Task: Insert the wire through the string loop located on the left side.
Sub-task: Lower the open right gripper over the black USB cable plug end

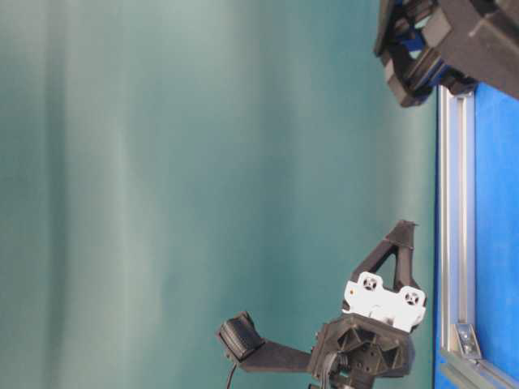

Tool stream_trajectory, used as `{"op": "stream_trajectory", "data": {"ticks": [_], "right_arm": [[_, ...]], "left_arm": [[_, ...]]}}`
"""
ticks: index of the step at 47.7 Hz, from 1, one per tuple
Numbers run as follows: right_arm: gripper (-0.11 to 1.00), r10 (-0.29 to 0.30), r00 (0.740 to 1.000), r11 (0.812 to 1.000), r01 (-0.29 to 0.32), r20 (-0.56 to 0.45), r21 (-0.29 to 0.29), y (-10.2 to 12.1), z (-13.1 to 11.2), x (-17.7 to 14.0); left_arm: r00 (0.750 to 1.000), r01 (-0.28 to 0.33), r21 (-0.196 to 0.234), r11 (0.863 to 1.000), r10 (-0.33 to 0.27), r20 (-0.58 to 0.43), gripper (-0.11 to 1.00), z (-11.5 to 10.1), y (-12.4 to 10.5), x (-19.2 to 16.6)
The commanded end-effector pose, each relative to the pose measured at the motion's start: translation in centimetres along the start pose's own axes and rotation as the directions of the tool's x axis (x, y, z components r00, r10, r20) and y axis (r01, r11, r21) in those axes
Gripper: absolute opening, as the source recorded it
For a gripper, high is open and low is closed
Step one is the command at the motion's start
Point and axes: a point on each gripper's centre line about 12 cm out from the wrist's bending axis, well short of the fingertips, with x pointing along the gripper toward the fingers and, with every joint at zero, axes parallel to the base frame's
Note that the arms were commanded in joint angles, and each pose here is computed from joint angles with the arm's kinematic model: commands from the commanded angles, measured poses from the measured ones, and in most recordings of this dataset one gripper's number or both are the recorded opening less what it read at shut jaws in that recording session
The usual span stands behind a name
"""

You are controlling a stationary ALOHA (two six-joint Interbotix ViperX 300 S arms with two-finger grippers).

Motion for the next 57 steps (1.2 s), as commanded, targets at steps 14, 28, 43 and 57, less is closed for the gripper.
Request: {"op": "stream_trajectory", "data": {"ticks": [14, 28, 43, 57], "right_arm": [[-0.02, -0.008, 0.999, 0.999, 0.007, 0.035, 0.037, -0.2, 2.0, 0.3], [-0.02, -0.015, 0.999, 0.997, 0.012, 0.033, 0.081, -0.4, 2.0, 0.3], [0.65, -0.057, 0.998, 0.988, 0.053, 0.029, 0.144, -1.1, 1.7, 1.3], [0.84, -0.073, 0.997, 0.983, 0.073, -0.006, 0.167, -1.4, 0.1, 2.9]], "left_arm": [[1.0, 0.026, 0.016, 1.0, -0.026, 0.005, 0.0, 1.1, -0.6, -0.3], [1.0, 0.026, 0.014, 1.0, -0.026, 0.002, 0.0, 1.0, -0.6, -0.4], [1.0, 0.025, 0.014, 1.0, -0.025, 0.007, 0.0, 1.1, -0.5, -0.4], [1.0, 0.026, 0.014, 1.0, -0.026, 0.007, 0.0, 1.1, -0.6, -0.4]]}}
